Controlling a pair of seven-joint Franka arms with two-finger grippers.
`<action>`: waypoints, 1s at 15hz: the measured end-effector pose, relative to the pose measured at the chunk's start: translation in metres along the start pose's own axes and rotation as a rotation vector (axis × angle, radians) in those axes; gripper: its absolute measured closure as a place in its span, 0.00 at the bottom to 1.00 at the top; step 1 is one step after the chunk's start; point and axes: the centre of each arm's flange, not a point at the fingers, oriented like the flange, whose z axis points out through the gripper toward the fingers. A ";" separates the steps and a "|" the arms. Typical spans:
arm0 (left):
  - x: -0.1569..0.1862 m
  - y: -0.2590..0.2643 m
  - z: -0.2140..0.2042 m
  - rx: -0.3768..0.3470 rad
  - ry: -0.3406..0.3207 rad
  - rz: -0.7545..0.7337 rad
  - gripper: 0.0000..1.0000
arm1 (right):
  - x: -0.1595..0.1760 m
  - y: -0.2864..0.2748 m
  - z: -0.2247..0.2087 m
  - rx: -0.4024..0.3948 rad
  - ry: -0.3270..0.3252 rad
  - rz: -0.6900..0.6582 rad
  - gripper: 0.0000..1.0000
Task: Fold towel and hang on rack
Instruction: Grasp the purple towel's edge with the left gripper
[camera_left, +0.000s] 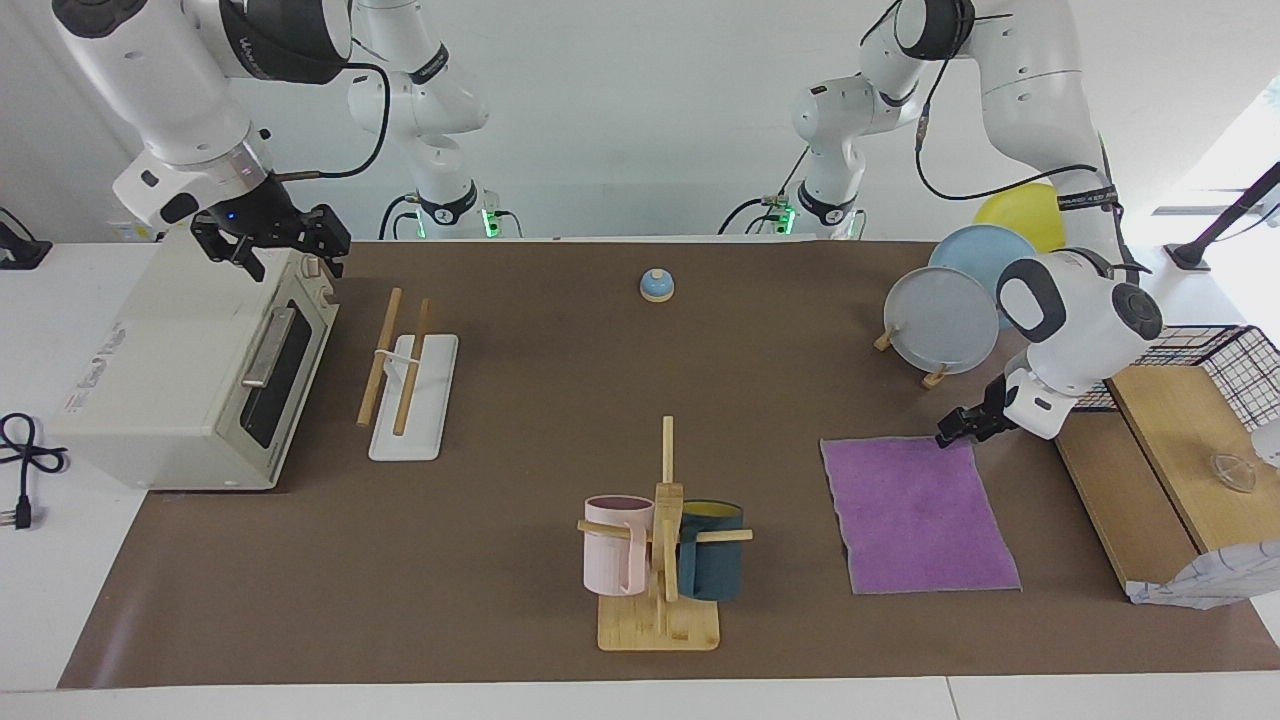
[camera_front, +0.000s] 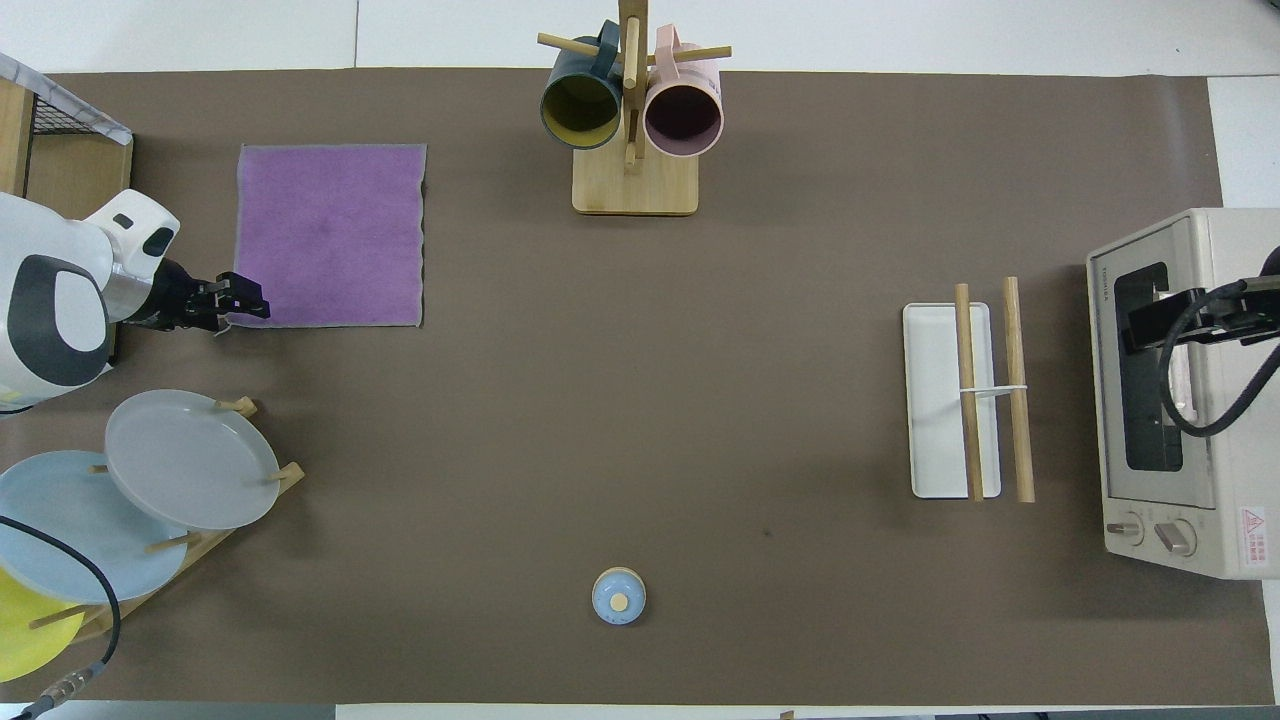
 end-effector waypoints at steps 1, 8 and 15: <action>-0.001 0.000 0.001 0.000 -0.003 0.000 0.41 | 0.000 -0.001 0.000 0.000 0.000 -0.001 0.00; -0.002 -0.003 0.003 0.000 -0.007 -0.002 0.98 | 0.007 -0.028 -0.001 -0.006 0.038 -0.057 0.00; 0.003 0.005 -0.008 0.025 0.012 0.147 0.98 | 0.006 -0.025 0.006 -0.005 0.030 -0.052 0.00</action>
